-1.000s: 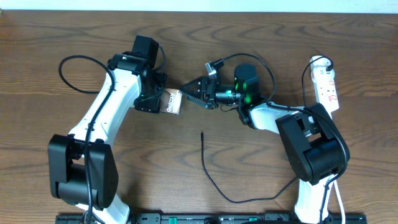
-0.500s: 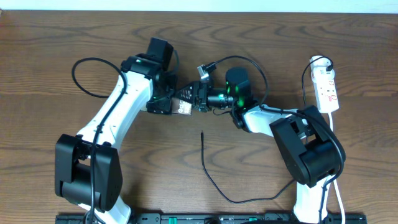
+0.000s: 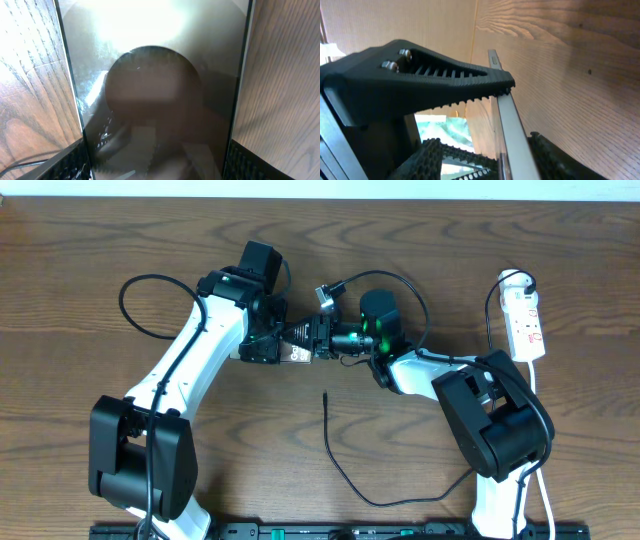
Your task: Plug charger to phone and switch on socket
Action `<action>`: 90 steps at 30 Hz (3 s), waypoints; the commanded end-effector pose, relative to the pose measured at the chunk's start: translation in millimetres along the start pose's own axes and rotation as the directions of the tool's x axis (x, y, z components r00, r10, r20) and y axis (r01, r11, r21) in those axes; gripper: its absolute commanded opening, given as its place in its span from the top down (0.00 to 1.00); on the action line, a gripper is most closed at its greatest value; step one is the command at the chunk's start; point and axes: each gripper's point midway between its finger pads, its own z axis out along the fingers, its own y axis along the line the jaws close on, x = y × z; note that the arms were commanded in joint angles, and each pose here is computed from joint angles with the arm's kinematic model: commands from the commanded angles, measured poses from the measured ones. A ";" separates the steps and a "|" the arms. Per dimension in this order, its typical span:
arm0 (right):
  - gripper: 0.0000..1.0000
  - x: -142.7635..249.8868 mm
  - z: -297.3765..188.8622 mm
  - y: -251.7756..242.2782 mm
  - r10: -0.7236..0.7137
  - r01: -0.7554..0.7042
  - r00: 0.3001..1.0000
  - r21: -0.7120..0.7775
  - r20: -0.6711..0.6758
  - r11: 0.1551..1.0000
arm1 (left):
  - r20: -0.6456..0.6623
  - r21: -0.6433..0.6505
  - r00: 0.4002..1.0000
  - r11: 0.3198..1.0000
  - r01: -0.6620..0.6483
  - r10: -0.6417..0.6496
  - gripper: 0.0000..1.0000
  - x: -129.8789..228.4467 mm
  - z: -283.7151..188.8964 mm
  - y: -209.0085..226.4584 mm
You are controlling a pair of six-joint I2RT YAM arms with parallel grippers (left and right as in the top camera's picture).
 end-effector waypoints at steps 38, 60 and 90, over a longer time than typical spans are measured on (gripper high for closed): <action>0.82 12.1 7.2 -12.8 0.011 -0.010 0.999 0.052 -0.033 0.999 | -0.022 0.033 0.999 0.999 -0.025 0.026 0.93 4.7 -10.4 -5.8; 0.91 12.1 7.2 -12.8 0.005 -0.003 0.999 0.052 -0.033 0.999 | -0.028 0.045 0.998 0.998 -0.047 0.048 0.93 11.9 -9.9 -7.6; 0.99 1.6 -2.0 -15.9 0.008 -0.008 1.000 0.054 -0.008 0.998 | -0.023 0.033 0.987 0.987 -0.158 0.158 0.09 10.8 -9.9 -4.0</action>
